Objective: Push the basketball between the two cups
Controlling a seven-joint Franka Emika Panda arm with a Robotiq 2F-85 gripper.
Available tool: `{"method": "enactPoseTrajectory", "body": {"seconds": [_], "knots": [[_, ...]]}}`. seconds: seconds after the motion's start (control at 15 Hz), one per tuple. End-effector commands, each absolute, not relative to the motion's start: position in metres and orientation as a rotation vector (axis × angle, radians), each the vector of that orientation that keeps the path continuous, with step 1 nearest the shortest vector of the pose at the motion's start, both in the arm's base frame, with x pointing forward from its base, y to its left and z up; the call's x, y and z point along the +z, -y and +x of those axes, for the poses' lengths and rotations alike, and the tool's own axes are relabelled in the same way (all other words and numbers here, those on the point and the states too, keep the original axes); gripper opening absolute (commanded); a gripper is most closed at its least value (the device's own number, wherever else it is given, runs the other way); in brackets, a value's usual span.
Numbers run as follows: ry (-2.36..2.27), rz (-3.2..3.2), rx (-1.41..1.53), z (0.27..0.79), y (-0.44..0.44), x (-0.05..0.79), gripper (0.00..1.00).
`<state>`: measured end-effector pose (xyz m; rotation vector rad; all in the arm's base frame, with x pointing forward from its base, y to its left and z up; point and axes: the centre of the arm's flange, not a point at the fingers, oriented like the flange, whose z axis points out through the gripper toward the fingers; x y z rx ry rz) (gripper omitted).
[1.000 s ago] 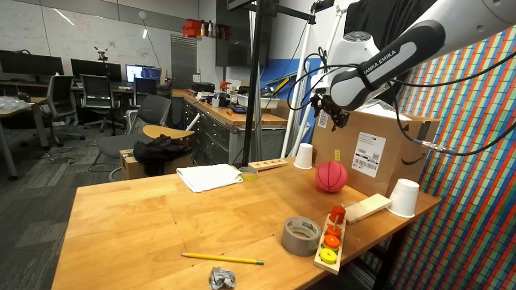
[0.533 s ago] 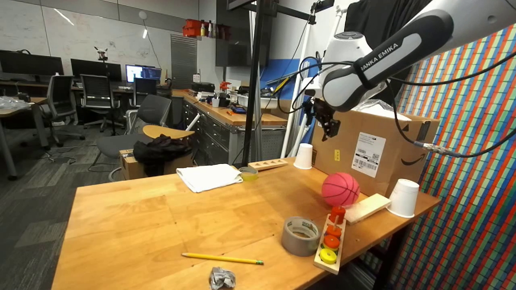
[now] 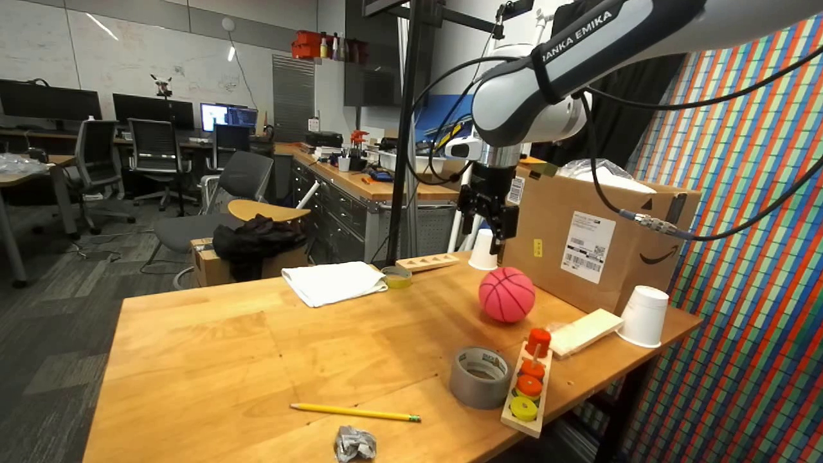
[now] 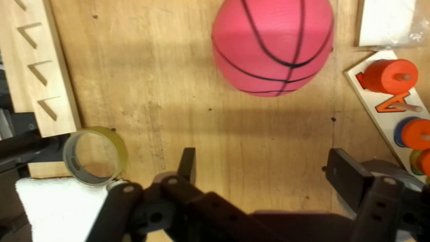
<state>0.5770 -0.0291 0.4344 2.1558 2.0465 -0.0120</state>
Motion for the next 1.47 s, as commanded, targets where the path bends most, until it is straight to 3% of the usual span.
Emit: {"method": "enactPoseTrajectory", "body": {"seconds": [0.0, 0.47, 1.4], "knots": [[-2.105, 2.232, -0.045, 0.578, 0.028, 0.444, 1.0], [-2.448, 1.972, 0.2, 0.579, 0.023, 0.431, 1.0], [-2.284, 2.152, -0.011, 0.588, 0.079, 0.342, 1.0]]}}
